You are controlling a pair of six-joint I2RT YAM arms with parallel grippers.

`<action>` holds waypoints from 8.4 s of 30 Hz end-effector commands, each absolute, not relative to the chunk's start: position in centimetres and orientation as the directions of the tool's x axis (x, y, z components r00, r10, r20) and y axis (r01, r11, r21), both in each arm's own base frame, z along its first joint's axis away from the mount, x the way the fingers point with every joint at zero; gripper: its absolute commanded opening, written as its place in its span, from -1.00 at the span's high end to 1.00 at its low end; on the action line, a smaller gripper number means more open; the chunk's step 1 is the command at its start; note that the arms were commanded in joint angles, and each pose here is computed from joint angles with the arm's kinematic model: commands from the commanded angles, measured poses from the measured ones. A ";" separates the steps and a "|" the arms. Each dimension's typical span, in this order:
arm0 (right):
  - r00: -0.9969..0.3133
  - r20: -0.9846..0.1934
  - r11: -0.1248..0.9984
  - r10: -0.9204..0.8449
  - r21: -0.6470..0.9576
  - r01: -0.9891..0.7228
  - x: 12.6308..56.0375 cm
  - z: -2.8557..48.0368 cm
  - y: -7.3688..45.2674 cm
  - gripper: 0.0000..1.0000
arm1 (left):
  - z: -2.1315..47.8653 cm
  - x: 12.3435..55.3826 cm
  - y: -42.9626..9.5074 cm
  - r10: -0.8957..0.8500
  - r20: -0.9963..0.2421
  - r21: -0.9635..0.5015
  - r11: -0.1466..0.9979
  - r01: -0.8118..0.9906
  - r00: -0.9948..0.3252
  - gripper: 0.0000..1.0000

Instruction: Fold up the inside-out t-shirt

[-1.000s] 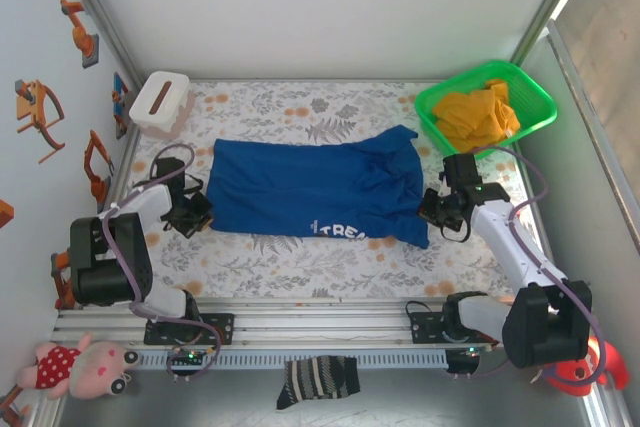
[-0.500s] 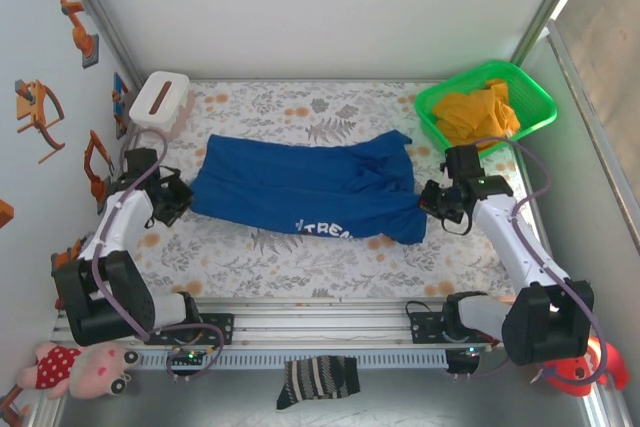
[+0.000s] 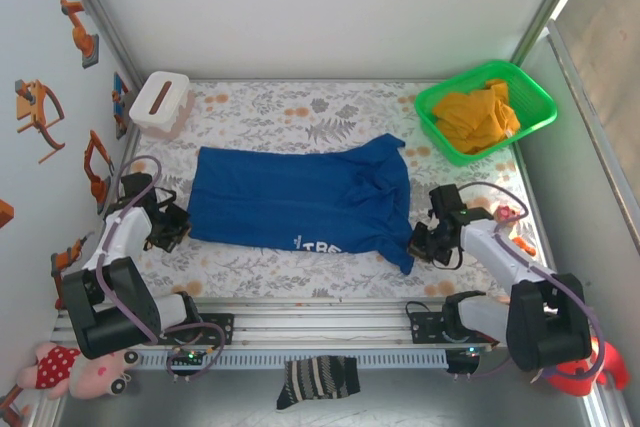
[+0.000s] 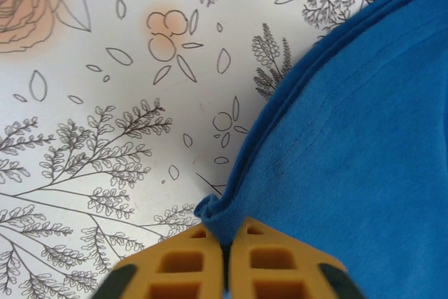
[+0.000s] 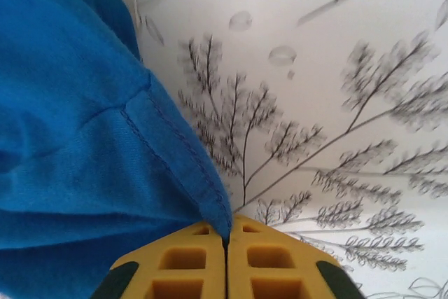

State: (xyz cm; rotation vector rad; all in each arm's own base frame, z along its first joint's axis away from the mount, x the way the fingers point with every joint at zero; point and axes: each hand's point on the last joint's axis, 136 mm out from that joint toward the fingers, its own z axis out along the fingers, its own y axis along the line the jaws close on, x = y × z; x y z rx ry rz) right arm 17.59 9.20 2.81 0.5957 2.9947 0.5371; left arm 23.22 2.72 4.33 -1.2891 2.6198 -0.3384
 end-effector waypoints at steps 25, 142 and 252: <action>-0.948 -0.287 0.968 -0.138 0.164 -0.190 36.5 9.6 19.3 0.33 | 6.2 28.1 -1.8 -0.664 -0.093 -0.342 0.721 -0.603 -0.742 -0.43; -0.971 -0.034 0.930 0.236 0.298 0.216 17.2 6.2 10.7 0.27 | 5.2 23.8 -0.5 -0.761 0.002 -0.317 0.615 -0.722 -0.649 -0.51; -0.965 -0.233 0.968 0.120 0.242 0.062 46.1 8.5 17.6 1.00 | 3.5 49.2 0.4 -0.270 -0.233 -0.048 0.963 -0.266 -0.934 -0.36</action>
